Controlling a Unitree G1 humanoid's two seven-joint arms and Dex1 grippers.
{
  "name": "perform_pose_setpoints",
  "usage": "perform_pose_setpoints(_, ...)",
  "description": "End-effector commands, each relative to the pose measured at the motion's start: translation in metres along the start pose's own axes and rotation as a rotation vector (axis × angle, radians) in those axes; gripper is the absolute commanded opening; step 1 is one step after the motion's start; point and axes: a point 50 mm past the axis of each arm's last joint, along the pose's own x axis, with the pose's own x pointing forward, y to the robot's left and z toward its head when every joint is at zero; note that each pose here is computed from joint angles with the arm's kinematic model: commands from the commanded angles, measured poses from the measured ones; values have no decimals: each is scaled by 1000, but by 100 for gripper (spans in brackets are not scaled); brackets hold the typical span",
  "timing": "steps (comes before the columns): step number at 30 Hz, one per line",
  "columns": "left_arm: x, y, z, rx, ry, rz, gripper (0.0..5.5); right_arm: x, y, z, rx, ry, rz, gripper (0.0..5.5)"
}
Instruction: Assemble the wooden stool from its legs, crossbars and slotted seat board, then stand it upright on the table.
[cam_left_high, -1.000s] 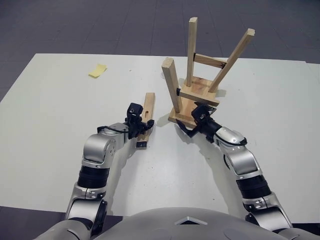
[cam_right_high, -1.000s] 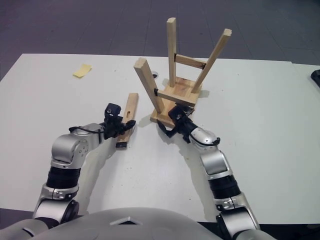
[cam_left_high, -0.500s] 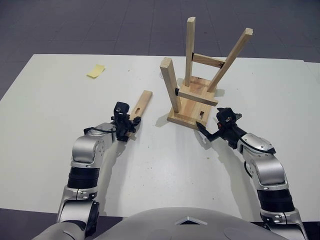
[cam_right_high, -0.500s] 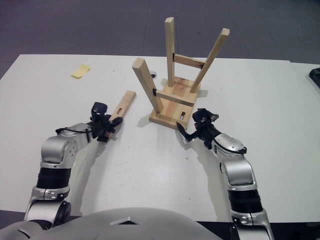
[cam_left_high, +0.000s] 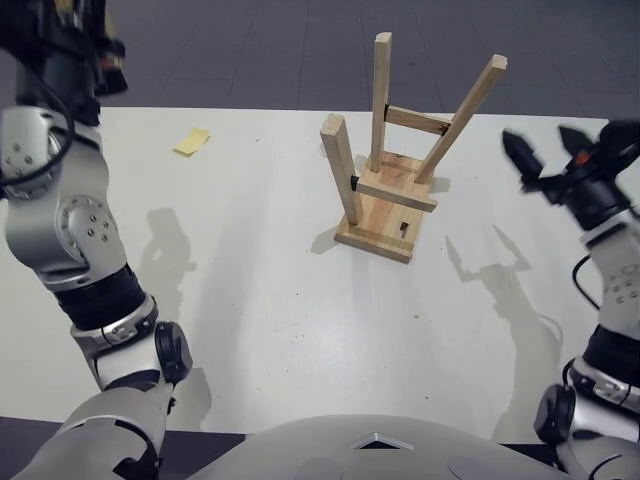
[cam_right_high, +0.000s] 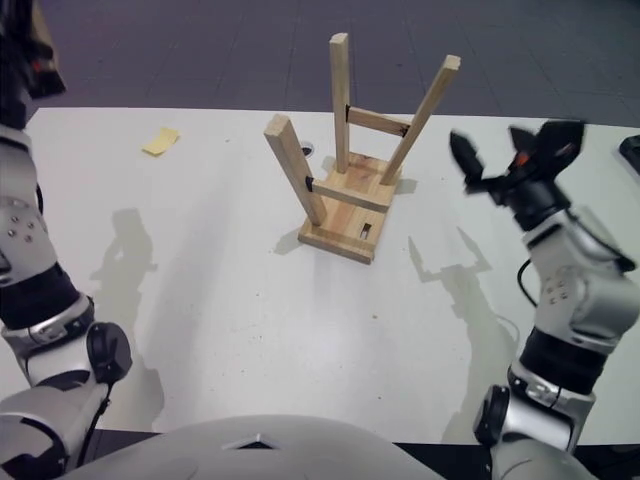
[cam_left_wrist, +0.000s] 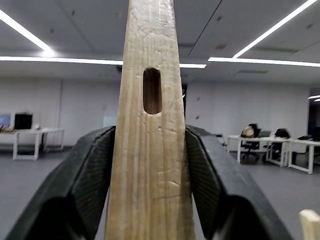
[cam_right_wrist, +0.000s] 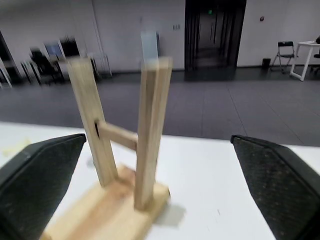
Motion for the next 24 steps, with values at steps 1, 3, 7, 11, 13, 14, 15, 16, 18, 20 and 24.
perform_pose_setpoints(1,17,-76,7,15,-32,-412,214,20,43,65,138,-265,266,540)
perform_pose_setpoints(3,14,-103,-7,40,14,-549,214,30,68,76,212,-315,393,540)
perform_pose_setpoints(7,3,-140,-29,56,69,-730,214,43,105,72,330,-321,543,540)
perform_pose_setpoints(11,-5,-153,-44,36,102,-790,214,41,111,65,414,-312,558,540)
perform_pose_setpoints(13,-9,-158,-47,28,110,-809,214,41,110,64,445,-311,552,540)
perform_pose_setpoints(14,-11,-159,-49,31,117,-817,214,41,109,65,456,-312,548,540)
perform_pose_setpoints(15,-13,-160,-52,35,125,-822,214,41,108,66,467,-313,546,524)
perform_pose_setpoints(16,-15,-161,-54,34,133,-825,214,41,107,65,472,-310,542,510)
perform_pose_setpoints(18,-18,-161,-56,31,139,-828,214,41,104,62,476,-288,523,480)
perform_pose_setpoints(20,-19,-162,-56,27,140,-829,214,43,102,56,489,-263,503,440)
perform_pose_setpoints(24,-21,-162,-56,24,141,-828,214,45,101,50,495,-235,492,372)
